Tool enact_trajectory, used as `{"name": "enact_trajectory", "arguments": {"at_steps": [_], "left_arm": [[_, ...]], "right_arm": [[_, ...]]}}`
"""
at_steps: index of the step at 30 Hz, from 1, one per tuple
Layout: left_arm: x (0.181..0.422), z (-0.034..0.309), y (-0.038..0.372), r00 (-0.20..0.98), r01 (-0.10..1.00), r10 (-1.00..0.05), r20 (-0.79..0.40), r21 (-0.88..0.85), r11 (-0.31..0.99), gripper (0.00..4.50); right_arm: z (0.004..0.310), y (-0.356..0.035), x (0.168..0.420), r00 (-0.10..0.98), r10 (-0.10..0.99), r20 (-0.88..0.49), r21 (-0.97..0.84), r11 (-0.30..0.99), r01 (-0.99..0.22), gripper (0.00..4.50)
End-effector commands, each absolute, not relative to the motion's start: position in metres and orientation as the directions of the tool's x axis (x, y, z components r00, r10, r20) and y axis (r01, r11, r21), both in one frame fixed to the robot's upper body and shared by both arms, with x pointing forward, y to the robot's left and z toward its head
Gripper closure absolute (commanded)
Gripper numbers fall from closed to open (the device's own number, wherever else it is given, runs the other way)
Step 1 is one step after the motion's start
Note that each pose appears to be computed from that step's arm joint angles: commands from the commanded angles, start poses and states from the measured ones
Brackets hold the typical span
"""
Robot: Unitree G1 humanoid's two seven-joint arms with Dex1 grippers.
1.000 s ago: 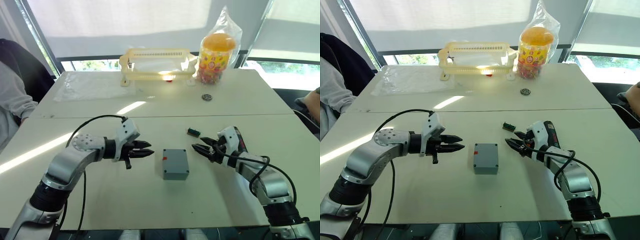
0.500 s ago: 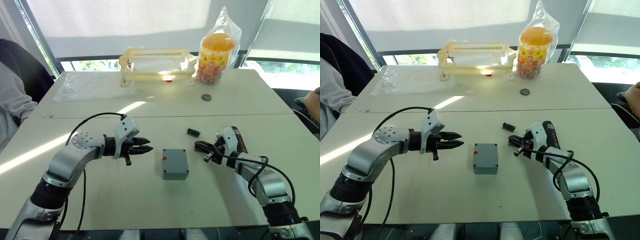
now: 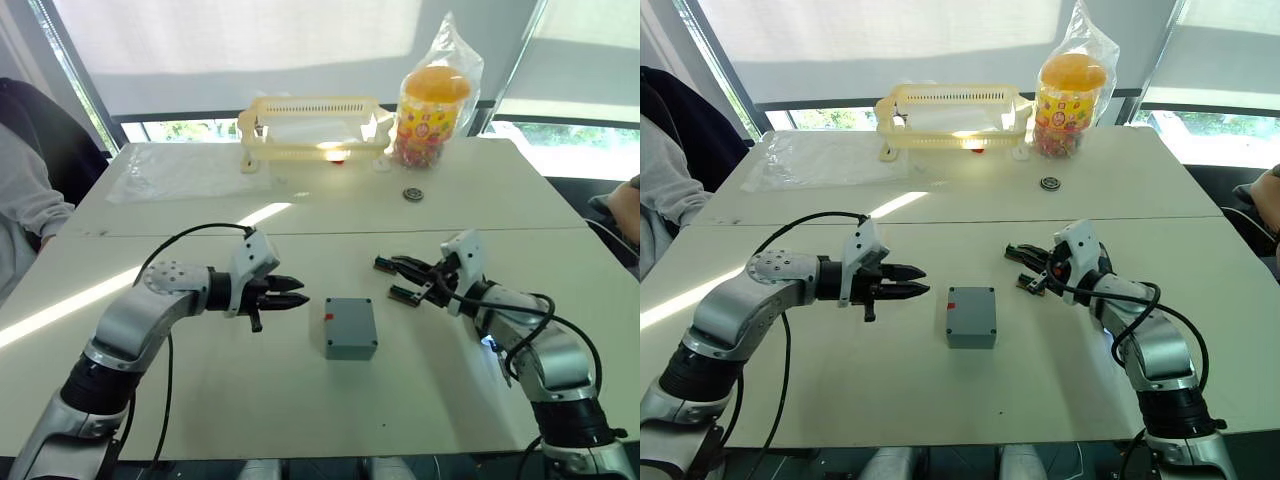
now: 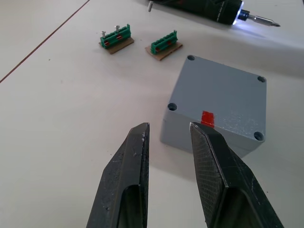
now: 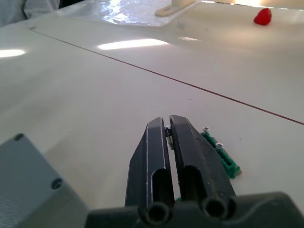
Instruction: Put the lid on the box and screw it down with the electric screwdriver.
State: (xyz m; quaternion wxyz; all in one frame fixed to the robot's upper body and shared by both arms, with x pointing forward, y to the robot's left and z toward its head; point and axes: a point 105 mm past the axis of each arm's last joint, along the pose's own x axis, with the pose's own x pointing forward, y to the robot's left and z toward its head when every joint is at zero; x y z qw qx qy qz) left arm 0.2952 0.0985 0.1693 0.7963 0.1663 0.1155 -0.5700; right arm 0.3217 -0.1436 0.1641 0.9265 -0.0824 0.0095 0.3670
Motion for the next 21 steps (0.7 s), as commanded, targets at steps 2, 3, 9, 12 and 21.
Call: {"name": "enact_trajectory", "arguments": {"at_steps": [2, 3, 9, 12, 21], "left_arm": [[0.282, 0.177, 0.097, 0.271, 0.961, -0.881, -0.387, 0.164, 0.224, 3.17], [0.283, 0.177, 0.097, 0.280, 0.959, -0.881, -0.381, 0.159, 0.236, 3.17], [0.284, 0.174, 0.098, 0.288, 0.957, -0.881, -0.376, 0.143, 0.252, 3.17], [0.283, 0.173, 0.098, 0.285, 0.958, -0.881, -0.378, 0.139, 0.250, 3.17], [0.283, 0.173, 0.097, 0.286, 0.958, -0.878, -0.383, 0.137, 0.252, 3.17]], "right_arm": [[0.180, -0.126, 0.293, 0.651, 0.756, -0.064, -0.116, 0.642, -0.758, 4.40], [0.178, -0.124, 0.290, 0.643, 0.763, -0.063, -0.089, 0.637, -0.765, 4.40], [0.165, -0.119, 0.284, 0.635, 0.768, -0.090, -0.041, 0.634, -0.772, 4.40], [0.161, -0.118, 0.284, 0.635, 0.766, -0.102, -0.039, 0.635, -0.772, 4.40], [0.153, -0.115, 0.286, 0.633, 0.766, -0.112, -0.026, 0.634, -0.773, 4.40]]}}
